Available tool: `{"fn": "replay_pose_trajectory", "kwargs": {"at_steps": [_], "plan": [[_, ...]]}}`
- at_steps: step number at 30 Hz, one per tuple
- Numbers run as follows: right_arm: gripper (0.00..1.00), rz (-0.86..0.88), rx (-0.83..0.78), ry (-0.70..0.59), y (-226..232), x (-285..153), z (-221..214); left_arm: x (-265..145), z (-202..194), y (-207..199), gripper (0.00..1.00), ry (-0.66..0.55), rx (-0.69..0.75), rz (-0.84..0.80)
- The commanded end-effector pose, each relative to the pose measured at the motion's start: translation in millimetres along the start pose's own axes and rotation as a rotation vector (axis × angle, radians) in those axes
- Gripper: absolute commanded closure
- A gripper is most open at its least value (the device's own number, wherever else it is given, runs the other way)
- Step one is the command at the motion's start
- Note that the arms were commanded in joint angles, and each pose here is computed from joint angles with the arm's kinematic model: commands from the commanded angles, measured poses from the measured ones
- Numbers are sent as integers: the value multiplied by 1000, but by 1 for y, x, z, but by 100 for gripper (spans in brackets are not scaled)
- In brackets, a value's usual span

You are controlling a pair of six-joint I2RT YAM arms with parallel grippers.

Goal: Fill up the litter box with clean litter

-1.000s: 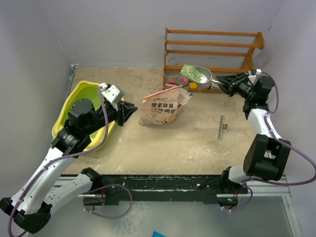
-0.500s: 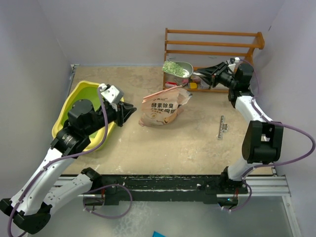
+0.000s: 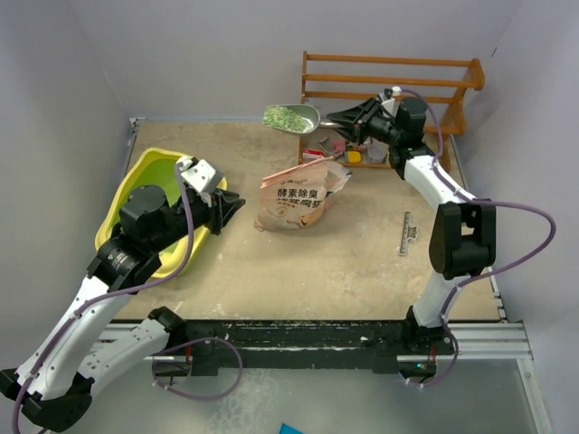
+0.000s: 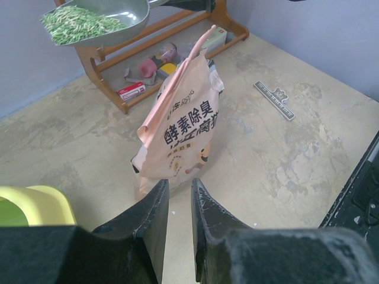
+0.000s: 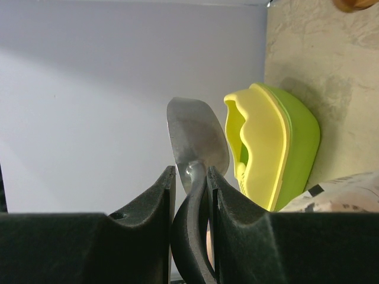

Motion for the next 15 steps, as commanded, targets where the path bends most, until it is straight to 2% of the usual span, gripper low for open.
{"fn": "replay_pose_trajectory", "kwargs": {"at_steps": [1, 15], "plan": [[100, 96, -92, 42, 40, 18, -15, -12, 23, 1, 75, -68, 32, 21], [100, 97, -121, 180, 43, 87, -59, -11, 28, 0, 75, -73, 28, 3]]}}
Point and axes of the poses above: each gripper's point midway between its finger pads, its own x axis out along the fingers, its own y axis along the line the jaws close on, z = x × y, the point moved 7 cm from there along -x, back along the fingers, and after that the axes turned 4 degrees about x, right-handed, at the moved point
